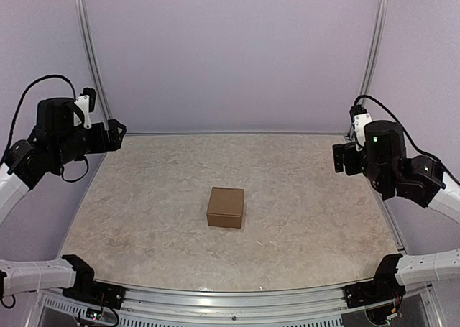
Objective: Fold the paper box
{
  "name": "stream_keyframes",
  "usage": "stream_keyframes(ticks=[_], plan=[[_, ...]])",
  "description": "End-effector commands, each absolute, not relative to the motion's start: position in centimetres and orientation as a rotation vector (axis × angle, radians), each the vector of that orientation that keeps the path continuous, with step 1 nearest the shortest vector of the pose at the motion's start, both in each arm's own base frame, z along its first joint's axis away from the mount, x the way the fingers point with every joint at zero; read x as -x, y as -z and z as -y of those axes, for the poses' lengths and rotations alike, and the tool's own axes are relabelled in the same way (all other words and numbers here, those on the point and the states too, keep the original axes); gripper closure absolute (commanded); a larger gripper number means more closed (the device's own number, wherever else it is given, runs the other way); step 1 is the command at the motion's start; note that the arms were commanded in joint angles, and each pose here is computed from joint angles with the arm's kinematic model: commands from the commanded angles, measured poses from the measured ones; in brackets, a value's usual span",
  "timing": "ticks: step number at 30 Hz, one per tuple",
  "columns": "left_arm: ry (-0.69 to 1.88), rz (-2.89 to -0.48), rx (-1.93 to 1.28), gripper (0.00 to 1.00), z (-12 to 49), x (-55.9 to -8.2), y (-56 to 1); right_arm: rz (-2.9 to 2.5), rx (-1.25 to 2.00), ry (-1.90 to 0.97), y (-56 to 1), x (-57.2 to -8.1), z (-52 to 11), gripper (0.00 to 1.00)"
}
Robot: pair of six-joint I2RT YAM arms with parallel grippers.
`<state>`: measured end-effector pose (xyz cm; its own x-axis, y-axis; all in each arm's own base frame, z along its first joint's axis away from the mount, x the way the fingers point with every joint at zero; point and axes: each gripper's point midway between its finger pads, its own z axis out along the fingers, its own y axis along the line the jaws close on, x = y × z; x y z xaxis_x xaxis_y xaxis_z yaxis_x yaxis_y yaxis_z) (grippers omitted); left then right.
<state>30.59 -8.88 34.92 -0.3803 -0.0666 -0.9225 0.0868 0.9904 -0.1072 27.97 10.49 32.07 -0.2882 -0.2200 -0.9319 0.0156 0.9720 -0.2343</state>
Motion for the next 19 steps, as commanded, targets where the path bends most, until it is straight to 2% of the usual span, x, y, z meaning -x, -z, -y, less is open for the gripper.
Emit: stream_keyframes(ticks=[1, 7, 19], plan=[[0.168, -1.851, -0.044, 0.01, 8.2, -29.2, -34.4, -1.847, 0.178, 0.247, -30.9, -28.1, -10.5, 0.00], [0.243, -1.804, -0.101, 0.01, 8.8, -27.4, -33.6, -1.881, 0.225, 0.249, -29.8, -28.3, -11.2, 0.00], [0.228, -1.876, -0.114, 0.01, 9.3, -28.3, -32.4, -1.877, 0.217, 0.246, -29.0, -28.8, -11.6, 0.00]])
